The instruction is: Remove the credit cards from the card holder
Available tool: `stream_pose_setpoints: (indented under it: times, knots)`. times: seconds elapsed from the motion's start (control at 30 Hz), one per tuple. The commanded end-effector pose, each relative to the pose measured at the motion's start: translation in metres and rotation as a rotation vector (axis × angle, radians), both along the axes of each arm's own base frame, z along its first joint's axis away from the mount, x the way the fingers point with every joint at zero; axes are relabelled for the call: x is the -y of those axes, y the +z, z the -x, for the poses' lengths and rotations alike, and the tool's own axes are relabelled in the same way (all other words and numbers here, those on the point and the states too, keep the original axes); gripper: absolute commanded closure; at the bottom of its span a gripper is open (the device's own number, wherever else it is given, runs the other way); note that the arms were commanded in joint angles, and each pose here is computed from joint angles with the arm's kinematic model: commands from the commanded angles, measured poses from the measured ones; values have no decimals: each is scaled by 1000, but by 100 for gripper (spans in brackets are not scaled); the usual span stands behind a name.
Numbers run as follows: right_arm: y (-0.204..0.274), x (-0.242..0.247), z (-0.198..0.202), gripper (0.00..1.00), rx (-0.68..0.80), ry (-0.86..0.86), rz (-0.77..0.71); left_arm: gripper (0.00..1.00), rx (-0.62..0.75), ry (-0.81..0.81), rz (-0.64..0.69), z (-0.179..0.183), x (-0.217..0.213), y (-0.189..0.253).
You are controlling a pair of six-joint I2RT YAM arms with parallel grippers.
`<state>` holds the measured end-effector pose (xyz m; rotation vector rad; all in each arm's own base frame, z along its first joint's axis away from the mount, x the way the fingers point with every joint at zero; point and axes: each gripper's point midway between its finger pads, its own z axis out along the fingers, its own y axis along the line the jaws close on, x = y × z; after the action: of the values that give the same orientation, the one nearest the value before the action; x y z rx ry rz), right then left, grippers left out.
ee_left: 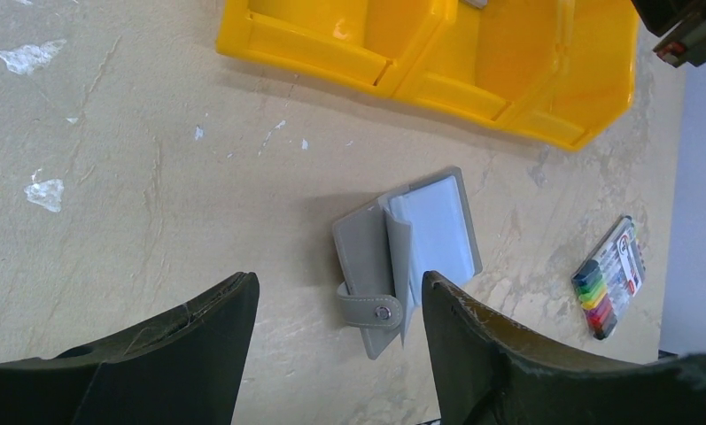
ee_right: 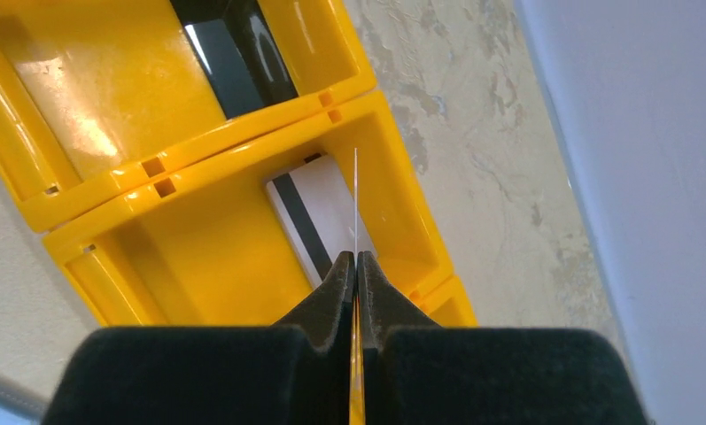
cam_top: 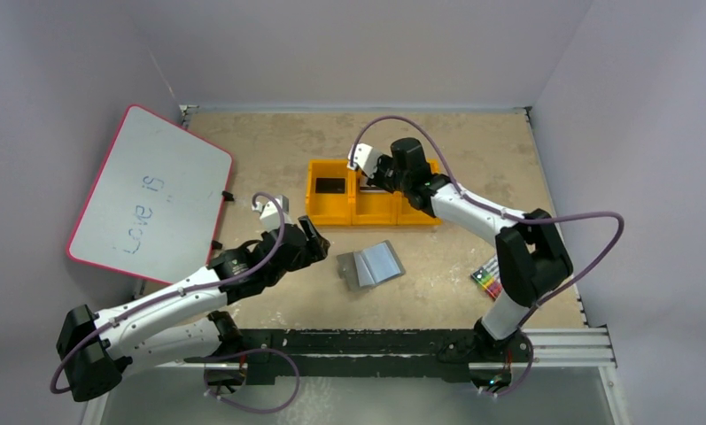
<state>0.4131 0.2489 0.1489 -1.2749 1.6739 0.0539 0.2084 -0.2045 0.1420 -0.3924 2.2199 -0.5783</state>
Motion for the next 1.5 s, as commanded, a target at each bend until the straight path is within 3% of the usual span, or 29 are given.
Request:
stream_pose_setpoints:
  times: [0.0,0.53,0.77,0.97,1.03,1.2,1.23,1.27,1.3,1.47]
  knots:
    - [9,-14,-15,100,81,66,65,32,48,0,22,-5,1,20]
    - [-40,-14,-49,97,138,61,279,29,73,25,4,-6,-10,27]
    - [-50,-20,-58,95,150,79,298,29,82,35,-9,-6,-17,30]
    - [-53,-21,-64,87,172,80,308,28,92,40,-10,-7,-19,35]
    - [-53,-21,-63,79,173,85,310,28,93,40,-6,-7,-19,36]
    - [-49,-22,-60,77,177,98,301,28,89,38,-9,-7,-18,34]
    - [-49,-23,-58,73,174,106,297,28,89,37,-9,-7,-18,34]
    - [-49,-24,-55,59,164,121,293,28,87,36,-9,-7,-18,34]
    - [-50,-24,-53,56,156,129,295,28,87,34,-7,-6,-18,33]
    - [-47,-27,-46,56,144,164,281,29,83,28,-4,-6,-15,32]
